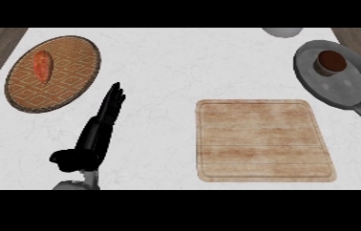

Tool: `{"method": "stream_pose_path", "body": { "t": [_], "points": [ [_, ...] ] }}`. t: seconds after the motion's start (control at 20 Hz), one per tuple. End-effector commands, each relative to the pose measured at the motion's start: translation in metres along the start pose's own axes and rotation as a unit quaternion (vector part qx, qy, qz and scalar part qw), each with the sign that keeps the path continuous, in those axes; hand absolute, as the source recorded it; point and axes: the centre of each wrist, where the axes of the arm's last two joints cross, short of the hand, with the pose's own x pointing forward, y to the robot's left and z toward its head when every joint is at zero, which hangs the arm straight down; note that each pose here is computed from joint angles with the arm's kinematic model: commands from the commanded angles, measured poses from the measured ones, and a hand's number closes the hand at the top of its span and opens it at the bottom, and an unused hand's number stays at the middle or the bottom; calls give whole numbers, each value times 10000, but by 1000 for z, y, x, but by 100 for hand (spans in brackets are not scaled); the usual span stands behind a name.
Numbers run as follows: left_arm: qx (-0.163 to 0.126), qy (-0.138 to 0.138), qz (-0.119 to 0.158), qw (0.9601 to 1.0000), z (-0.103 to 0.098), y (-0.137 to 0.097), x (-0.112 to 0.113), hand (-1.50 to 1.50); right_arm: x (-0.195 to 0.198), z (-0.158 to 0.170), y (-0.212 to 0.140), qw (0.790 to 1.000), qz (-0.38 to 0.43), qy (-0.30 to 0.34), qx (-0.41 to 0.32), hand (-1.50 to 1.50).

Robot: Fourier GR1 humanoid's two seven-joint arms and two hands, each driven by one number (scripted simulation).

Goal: Pick the cupcake from the cutting board and place it in the pan

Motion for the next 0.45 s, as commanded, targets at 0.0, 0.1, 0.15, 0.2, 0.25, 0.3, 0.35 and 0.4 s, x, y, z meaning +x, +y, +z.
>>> {"method": "stream_pose_path", "body": {
  "t": [0.0,0.1,0.15,0.2,0.25,0.3,0.35,0.4],
  "points": [
    [14,20,57,10000,-7,13,-7,0,-6,3,12,9999,96,55,96,-150],
    [-10,-7,36,10000,0,-15,-11,0,-9,11,4,9997,218,-29,56,-150],
    [-43,-46,-47,10000,15,-3,-14,0,-1,0,13,9998,195,-63,-26,-150],
    [-73,53,68,9999,10,7,-15,0,7,-1,-2,9998,167,-143,-2,-150],
    [20,-6,-35,10000,7,11,14,0,-1,5,1,9992,388,-73,-30,-150],
    [-86,-13,70,9999,12,4,-5,0,-1,10,-20,9981,564,-96,-206,-150],
    [-53,15,-9,10000,-15,20,-17,0,2,3,-3,9982,538,-202,-148,-150],
    [-74,2,37,10000,1,-2,4,0,15,-5,-12,9968,759,-217,-120,-150]
  ]
}}
